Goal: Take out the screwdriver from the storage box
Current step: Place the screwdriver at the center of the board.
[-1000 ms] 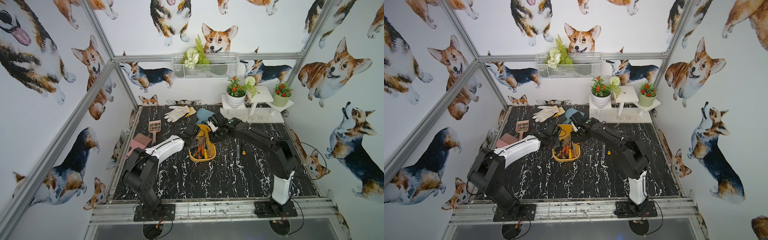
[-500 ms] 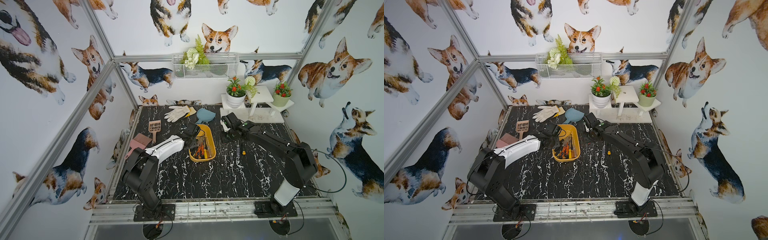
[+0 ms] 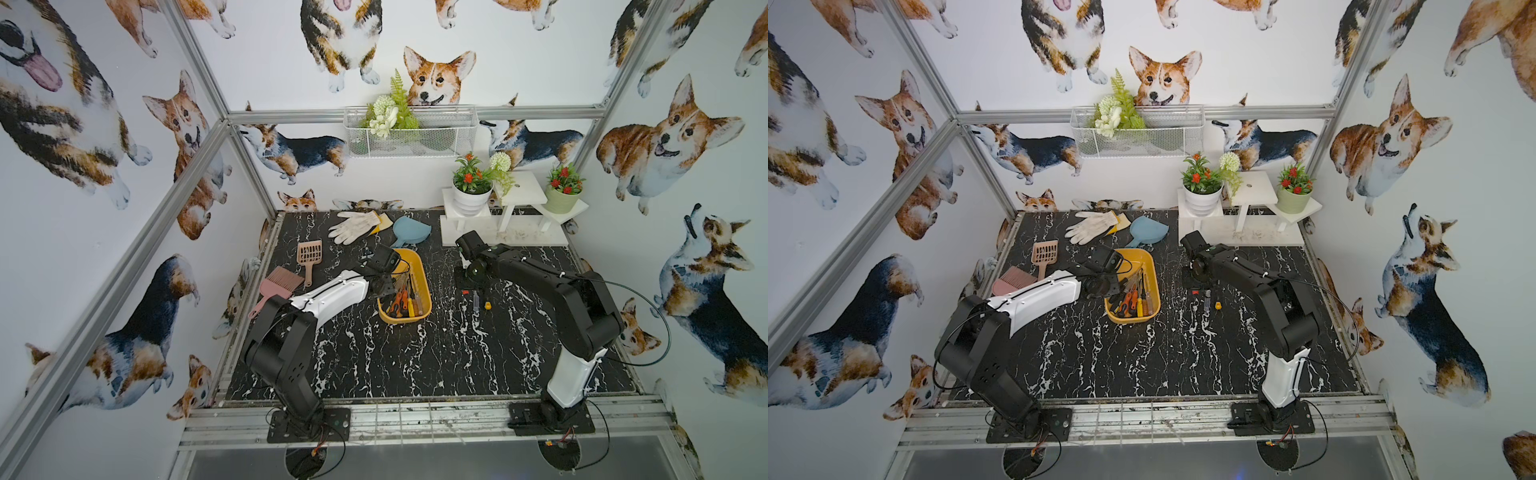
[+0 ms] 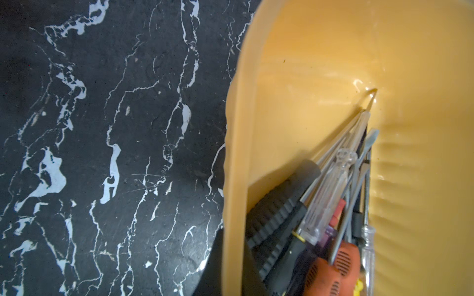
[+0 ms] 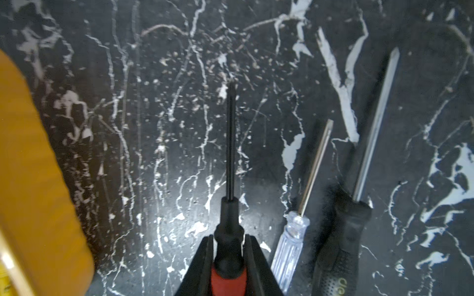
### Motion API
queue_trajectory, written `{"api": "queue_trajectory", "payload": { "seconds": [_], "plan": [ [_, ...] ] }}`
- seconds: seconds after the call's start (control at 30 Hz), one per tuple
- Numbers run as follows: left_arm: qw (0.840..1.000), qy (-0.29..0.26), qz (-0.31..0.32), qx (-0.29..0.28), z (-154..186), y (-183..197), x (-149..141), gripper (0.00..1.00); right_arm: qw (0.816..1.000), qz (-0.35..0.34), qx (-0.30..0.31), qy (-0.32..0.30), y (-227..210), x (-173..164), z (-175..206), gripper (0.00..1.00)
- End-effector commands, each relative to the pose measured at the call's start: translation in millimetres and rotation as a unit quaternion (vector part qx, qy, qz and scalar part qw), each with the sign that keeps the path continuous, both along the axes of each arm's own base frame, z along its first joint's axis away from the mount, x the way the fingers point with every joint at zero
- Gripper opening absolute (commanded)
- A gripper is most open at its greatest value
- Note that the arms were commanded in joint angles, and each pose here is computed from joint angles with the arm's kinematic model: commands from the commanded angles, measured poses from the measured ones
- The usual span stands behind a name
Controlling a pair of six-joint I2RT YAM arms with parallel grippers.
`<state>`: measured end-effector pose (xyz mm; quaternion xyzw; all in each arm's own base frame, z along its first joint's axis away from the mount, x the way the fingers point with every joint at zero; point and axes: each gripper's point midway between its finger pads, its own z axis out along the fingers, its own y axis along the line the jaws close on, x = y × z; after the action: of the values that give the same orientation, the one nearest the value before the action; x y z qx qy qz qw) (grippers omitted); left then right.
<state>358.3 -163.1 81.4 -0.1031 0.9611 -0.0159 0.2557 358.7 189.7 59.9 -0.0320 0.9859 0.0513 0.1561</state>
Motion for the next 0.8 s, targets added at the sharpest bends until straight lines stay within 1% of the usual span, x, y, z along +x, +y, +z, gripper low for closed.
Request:
{"api": "queue_trajectory", "payload": {
  "seconds": [0.0,0.1,0.5,0.6,0.7,0.77],
  "plan": [
    [1.0,-0.025,0.004,-0.016,13.9,-5.5,9.8,0.0,0.999,-0.027,-0.02,0.014,-11.2,-3.0,-12.1,0.0],
    [0.999,-0.027,0.003,-0.017,15.2,-6.3,10.5,0.0,0.999,-0.036,-0.033,0.022,-17.4,-3.5,-20.6,0.0],
    [0.999,-0.028,0.003,-0.019,15.7,-6.9,11.0,0.0,0.998,-0.04,-0.036,0.044,-16.8,-5.3,-37.6,0.0],
    [0.999,-0.026,0.005,-0.02,14.4,-6.6,10.4,0.0,0.998,-0.037,-0.034,0.049,-15.1,-6.7,-39.7,0.08],
    [0.999,-0.025,0.004,-0.021,13.4,-6.9,9.6,0.0,0.997,-0.037,-0.036,0.05,-16.4,-7.3,-41.0,0.21],
    [0.999,-0.026,0.005,-0.021,12.9,-6.8,9.6,0.0,0.997,-0.036,-0.035,0.052,-15.3,-7.1,-41.8,0.28]
  ]
}}
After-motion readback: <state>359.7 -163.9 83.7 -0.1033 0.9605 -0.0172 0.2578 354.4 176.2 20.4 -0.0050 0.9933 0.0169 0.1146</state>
